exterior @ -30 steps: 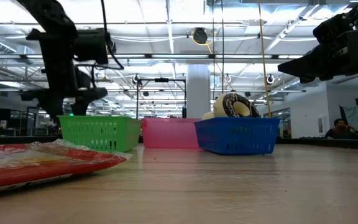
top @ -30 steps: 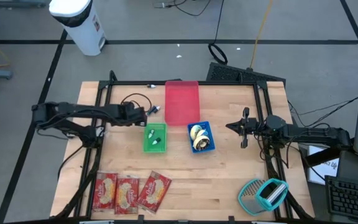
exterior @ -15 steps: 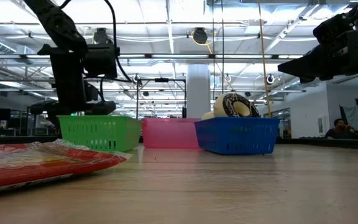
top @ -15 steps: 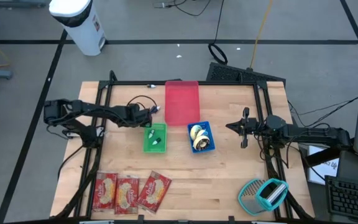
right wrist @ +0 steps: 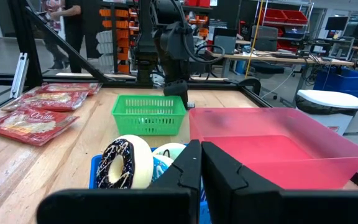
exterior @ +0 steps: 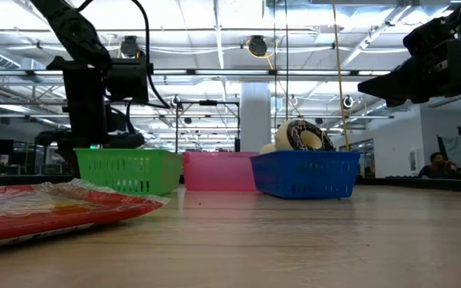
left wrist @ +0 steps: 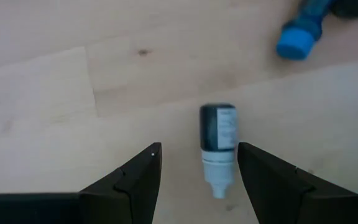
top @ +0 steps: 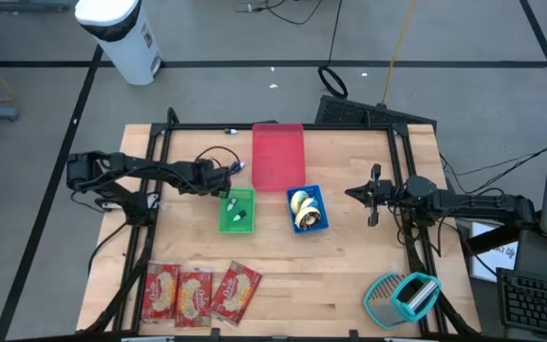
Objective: Pick & Place Food Item
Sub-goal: Put the black food coloring bottle into the green bin
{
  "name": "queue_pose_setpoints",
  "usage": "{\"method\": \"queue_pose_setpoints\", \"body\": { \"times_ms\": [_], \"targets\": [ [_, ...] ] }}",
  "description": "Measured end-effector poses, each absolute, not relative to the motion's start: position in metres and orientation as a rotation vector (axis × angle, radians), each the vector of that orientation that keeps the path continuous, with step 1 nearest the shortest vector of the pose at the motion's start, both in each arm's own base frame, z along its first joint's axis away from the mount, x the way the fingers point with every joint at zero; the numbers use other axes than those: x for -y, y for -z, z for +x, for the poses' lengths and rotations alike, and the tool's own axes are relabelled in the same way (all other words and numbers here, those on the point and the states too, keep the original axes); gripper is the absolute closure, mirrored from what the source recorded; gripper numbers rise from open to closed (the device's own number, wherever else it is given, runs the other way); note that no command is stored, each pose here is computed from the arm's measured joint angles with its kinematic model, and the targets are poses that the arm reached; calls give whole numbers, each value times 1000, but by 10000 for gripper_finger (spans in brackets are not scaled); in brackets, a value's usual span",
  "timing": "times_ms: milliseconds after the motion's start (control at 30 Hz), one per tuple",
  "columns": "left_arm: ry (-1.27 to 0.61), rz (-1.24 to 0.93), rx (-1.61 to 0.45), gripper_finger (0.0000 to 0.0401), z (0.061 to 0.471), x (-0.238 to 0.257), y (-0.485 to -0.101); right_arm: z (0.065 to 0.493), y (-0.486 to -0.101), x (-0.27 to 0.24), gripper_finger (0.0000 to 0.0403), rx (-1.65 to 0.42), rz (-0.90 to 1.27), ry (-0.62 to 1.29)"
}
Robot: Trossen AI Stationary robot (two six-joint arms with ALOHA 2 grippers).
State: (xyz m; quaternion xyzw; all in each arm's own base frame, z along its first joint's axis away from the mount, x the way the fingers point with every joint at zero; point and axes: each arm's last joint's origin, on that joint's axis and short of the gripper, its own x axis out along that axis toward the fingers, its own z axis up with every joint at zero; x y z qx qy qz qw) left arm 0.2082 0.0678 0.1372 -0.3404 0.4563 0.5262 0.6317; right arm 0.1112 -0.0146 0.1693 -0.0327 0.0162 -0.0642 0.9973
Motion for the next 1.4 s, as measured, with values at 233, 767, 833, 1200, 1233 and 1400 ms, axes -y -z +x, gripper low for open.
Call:
{"method": "queue_pose_setpoints", "body": {
  "times_ms": [233,767,833,1200,1233,1400],
  "targets": [
    [-1158,-790,-1079,187,209,-67,-137,111,-169,15,399,-33,-65,129],
    [-1166,-805,-1073,201,208,-67,-137,111,-169,15,399,-32,-65,129],
    [-1172,-817,-1075,220,208,-67,-137,111,-169,15,398,-33,-65,129],
    [-1197,-772,-1059,317,207,-68,-137,111,-169,15,398,-33,-65,129],
    [-1193,-763,-1062,321,207,-68,-137,111,-169,15,398,-33,-66,129],
    [-1179,-725,-1081,340,207,-69,-137,111,-169,15,398,-33,-66,129]
  ]
}}
